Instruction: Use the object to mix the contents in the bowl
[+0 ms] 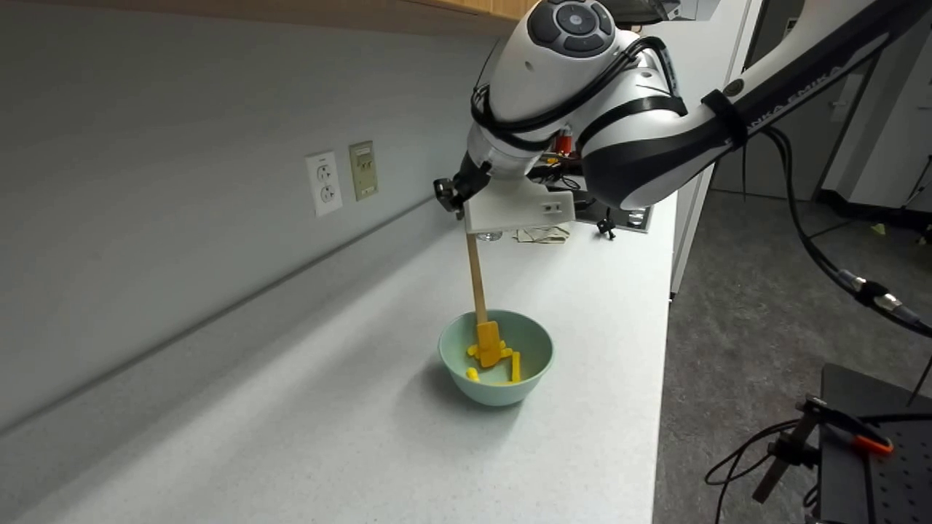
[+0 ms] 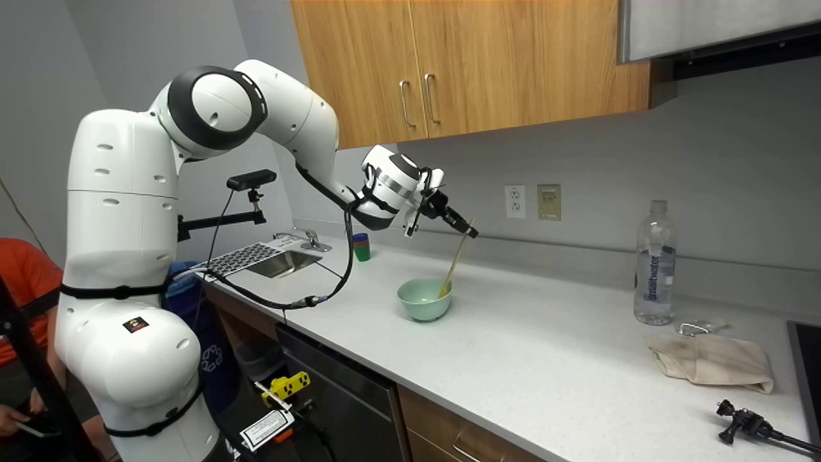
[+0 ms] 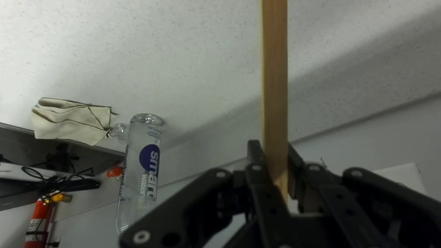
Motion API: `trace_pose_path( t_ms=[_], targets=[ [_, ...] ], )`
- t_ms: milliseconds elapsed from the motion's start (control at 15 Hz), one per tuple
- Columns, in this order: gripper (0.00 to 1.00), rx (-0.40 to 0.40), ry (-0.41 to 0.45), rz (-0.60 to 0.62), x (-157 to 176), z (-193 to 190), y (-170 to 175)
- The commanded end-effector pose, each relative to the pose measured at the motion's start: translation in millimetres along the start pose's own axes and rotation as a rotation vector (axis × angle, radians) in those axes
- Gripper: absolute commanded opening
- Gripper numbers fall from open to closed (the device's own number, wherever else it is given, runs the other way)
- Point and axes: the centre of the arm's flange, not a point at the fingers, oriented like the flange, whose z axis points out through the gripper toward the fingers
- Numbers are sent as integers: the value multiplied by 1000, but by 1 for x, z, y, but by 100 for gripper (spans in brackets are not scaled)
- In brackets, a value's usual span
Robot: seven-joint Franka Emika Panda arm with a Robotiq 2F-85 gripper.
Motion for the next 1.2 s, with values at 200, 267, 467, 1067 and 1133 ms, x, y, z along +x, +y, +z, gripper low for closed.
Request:
trace_pose_path(
  t_ms=[200,267,467,1067,1133],
  targets=[
    [4,110,-92,-10,-15,-13,-6],
    [4,105,-82,-8,-16,-13,-5],
    [4,75,-24,-15,-11,-11,-2],
    [4,43,54,-60,0,-11,6],
    [4,58,9,-71,-2,-11,6]
  ],
)
